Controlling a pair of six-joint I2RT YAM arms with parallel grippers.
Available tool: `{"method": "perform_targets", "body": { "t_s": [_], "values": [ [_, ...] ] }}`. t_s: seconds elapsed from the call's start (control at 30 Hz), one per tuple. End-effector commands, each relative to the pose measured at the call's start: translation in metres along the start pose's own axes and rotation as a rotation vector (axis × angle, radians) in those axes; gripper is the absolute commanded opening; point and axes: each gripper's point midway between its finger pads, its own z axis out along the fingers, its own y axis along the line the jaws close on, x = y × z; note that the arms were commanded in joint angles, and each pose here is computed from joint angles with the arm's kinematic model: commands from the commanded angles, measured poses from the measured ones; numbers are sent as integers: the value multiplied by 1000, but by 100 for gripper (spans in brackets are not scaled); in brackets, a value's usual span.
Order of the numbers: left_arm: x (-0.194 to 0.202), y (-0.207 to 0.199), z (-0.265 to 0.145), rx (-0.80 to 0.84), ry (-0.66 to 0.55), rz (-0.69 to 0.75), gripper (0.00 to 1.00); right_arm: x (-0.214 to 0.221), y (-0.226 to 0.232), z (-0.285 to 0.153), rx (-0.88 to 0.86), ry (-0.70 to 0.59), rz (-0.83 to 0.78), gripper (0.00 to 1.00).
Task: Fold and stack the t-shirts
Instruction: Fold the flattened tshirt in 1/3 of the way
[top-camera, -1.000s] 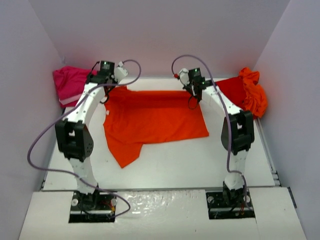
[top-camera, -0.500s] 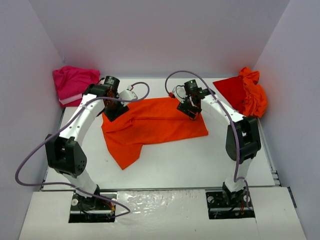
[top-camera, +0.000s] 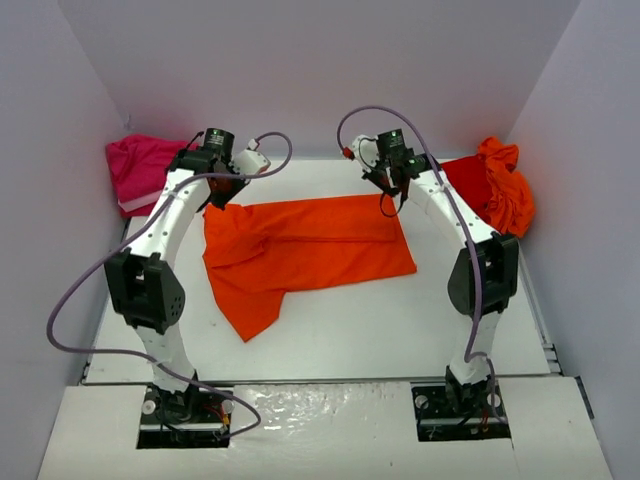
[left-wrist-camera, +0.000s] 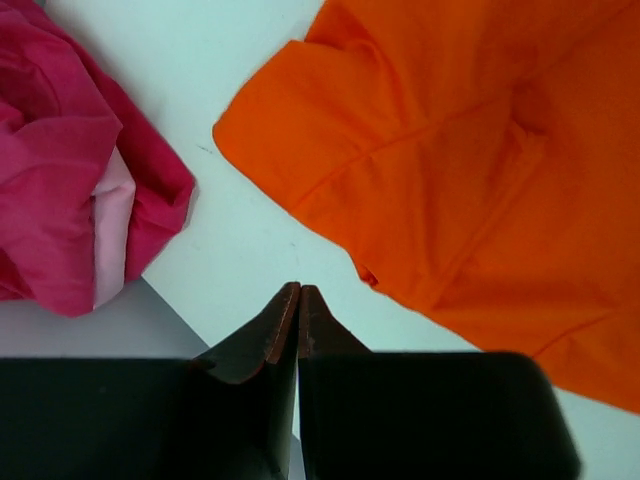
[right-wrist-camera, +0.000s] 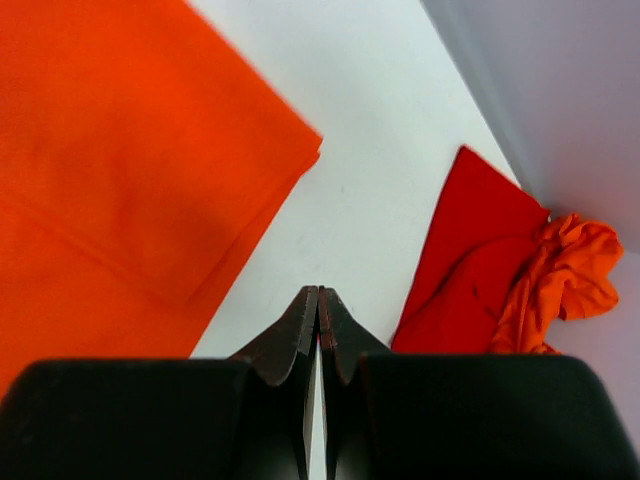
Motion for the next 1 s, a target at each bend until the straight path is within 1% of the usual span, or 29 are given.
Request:
{"method": "perform_targets", "body": {
  "t_s": [0.0, 0.17, 0.33, 0.47, 0.6, 0.73, 0.83, 0.9, 0.97],
  "values": [
    [-32, 31, 38, -68, -38, -70, 0, -31, -22, 31, 59, -34, 80, 0],
    [-33, 40, 76, -86, -2, -89, 0, -30, -15, 75, 47, 9, 100, 0],
    [-29, 50, 100, -109, 15, -120, 0, -22, 1, 108, 2, 35, 99, 0],
    [-16, 59, 118, -139, 51, -152, 0, -13, 12, 129, -21, 65, 106, 0],
    [5, 62, 136, -138, 125, -180, 0, 7, 20, 147, -22, 125, 108, 0],
    [11, 67, 144, -172, 146, -195, 0, 22, 27, 155, -38, 171, 104, 0],
    [13, 58, 150, -113, 195, -192, 0, 32, 32, 160, -46, 204, 98, 0],
    [26, 49, 167, -69, 266, -192, 0, 38, 34, 162, -44, 225, 103, 0],
    [36, 44, 173, -38, 322, -193, 0, 46, 35, 163, -44, 250, 106, 0]
  ]
}}
